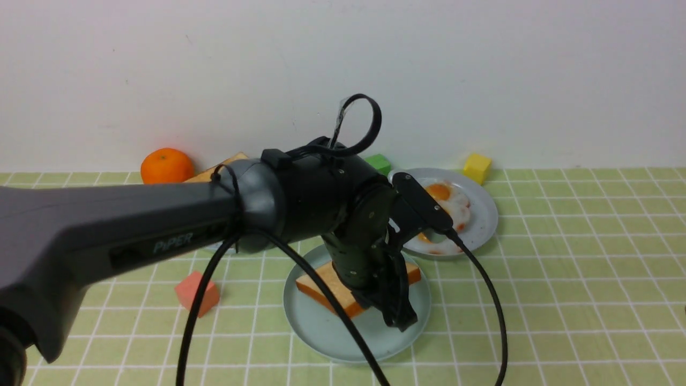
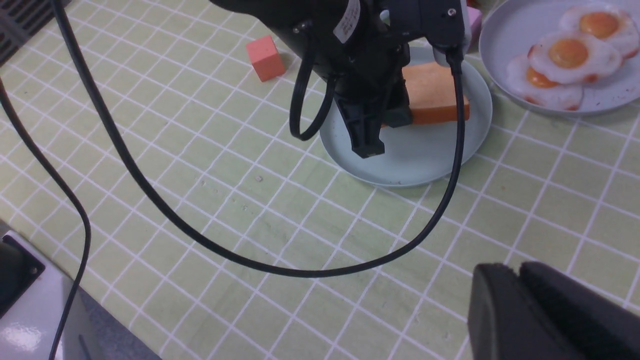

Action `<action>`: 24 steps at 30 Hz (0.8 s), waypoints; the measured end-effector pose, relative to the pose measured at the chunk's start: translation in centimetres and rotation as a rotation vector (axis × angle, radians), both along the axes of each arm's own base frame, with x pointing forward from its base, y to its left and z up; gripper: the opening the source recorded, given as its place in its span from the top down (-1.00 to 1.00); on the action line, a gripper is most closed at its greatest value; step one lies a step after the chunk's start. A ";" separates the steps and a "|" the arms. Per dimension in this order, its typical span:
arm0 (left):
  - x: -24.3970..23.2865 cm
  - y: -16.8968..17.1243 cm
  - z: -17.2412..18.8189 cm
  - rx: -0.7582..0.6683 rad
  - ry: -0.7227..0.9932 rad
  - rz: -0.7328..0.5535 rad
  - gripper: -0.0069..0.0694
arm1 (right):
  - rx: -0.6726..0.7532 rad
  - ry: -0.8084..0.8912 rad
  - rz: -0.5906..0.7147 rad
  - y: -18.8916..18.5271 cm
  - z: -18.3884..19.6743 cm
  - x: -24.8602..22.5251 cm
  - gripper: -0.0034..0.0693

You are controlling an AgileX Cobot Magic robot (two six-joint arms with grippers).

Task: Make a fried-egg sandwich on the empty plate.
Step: Use the left arm to put a slice of bread into the empty plate in the middle, then use the right arm to grab a fried egg

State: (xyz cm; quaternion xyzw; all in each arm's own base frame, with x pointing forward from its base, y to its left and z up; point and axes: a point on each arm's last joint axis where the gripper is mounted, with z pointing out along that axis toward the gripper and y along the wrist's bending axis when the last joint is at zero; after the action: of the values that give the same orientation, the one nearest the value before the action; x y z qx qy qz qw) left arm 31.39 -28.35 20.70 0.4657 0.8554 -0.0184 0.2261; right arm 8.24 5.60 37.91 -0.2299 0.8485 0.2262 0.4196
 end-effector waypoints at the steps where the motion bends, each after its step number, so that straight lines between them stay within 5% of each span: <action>1: 0.0 0.0 0.0 -0.003 0.005 0.003 0.19 | 0.000 0.000 0.000 0.0 0.0 0.0 0.68; 7: -0.6 -0.2 0.6 -0.067 0.060 0.039 -0.31 | 0.033 0.013 -0.045 -0.1 0.1 0.2 0.60; 11: -1.6 0.3 3.7 -0.132 0.063 0.071 -0.31 | 0.048 0.052 -0.115 -0.3 -0.2 1.6 0.50; 17: -5.0 3.4 13.0 -0.315 -0.016 0.154 0.30 | 0.082 0.203 -0.198 0.2 -2.1 6.6 0.23; 20: -8.0 6.1 18.2 -0.426 -0.104 0.152 0.80 | 0.120 0.299 -0.246 0.8 -4.2 10.6 0.14; 24: -11.3 9.1 20.8 -0.508 -0.158 0.144 0.85 | 0.138 0.391 -0.287 1.3 -6.4 14.6 0.12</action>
State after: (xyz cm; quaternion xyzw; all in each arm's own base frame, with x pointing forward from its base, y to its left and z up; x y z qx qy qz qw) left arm 20.07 -19.20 41.46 0.3321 0.8339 -0.1796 0.4025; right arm 22.86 6.89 31.50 -0.0298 0.9200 0.2616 0.2902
